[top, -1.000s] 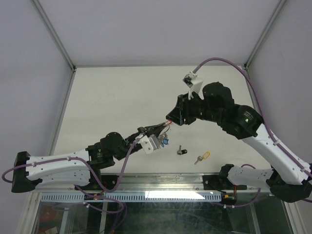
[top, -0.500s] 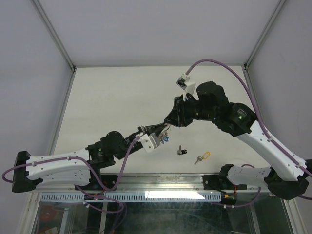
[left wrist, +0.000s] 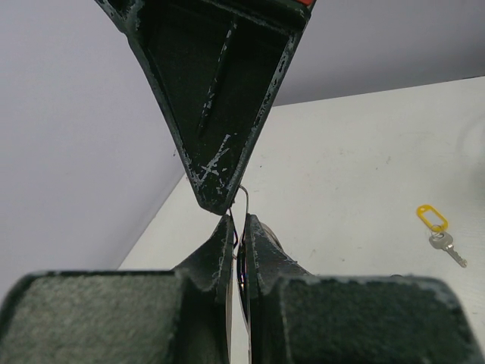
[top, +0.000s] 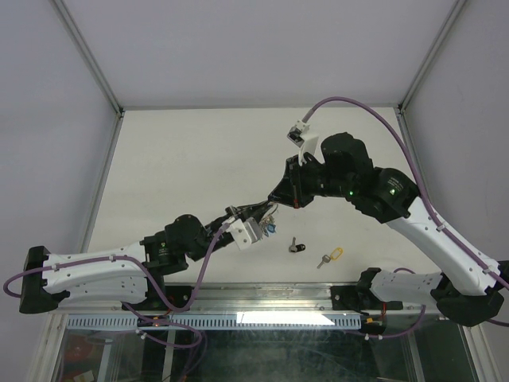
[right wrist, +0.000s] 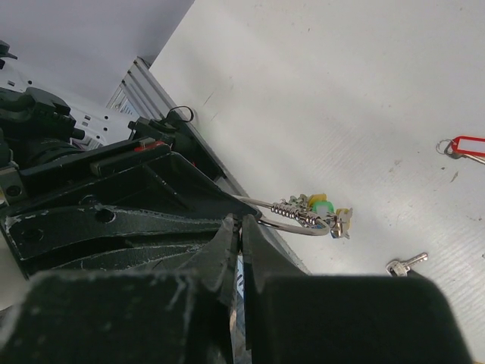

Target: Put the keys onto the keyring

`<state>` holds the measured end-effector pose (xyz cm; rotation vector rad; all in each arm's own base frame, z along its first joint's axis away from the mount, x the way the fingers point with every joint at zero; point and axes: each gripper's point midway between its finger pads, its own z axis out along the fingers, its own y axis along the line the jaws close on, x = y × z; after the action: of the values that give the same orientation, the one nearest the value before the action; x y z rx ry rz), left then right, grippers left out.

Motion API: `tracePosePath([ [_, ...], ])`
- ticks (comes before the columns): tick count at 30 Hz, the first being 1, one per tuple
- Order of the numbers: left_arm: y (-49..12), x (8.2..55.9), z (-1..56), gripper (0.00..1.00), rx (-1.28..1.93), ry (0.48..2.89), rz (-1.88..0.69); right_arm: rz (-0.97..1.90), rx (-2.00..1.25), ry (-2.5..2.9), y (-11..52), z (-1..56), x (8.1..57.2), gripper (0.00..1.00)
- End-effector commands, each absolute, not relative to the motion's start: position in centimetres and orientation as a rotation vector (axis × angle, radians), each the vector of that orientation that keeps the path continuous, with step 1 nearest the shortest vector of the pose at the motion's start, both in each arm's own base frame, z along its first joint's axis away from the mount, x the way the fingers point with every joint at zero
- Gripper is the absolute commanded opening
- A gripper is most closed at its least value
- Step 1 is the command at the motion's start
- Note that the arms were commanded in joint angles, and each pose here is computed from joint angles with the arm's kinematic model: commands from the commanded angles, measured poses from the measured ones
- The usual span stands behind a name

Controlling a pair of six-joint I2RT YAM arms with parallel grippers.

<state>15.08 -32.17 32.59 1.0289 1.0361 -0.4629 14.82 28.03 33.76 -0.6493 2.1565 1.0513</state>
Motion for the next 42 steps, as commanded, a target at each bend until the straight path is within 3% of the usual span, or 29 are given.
tracePosePath([
  [1,-31.7,15.3,36.6,0.03,0.923,0.989,-0.474,1.150,-0.683,2.033,28.3,36.9,13.9,0.00],
  [35,-31.6,15.6,36.2,0.13,0.931,0.998,-0.443,1.160,-0.676,1.991,27.8,38.0,13.6,0.00],
  [38,-31.6,15.6,36.2,0.13,0.931,0.999,-0.442,1.159,-0.676,1.993,27.8,37.9,13.6,0.00],
  [42,-31.6,15.6,36.3,0.03,0.930,0.997,-0.442,1.162,-0.679,1.995,27.9,37.9,13.6,0.00],
])
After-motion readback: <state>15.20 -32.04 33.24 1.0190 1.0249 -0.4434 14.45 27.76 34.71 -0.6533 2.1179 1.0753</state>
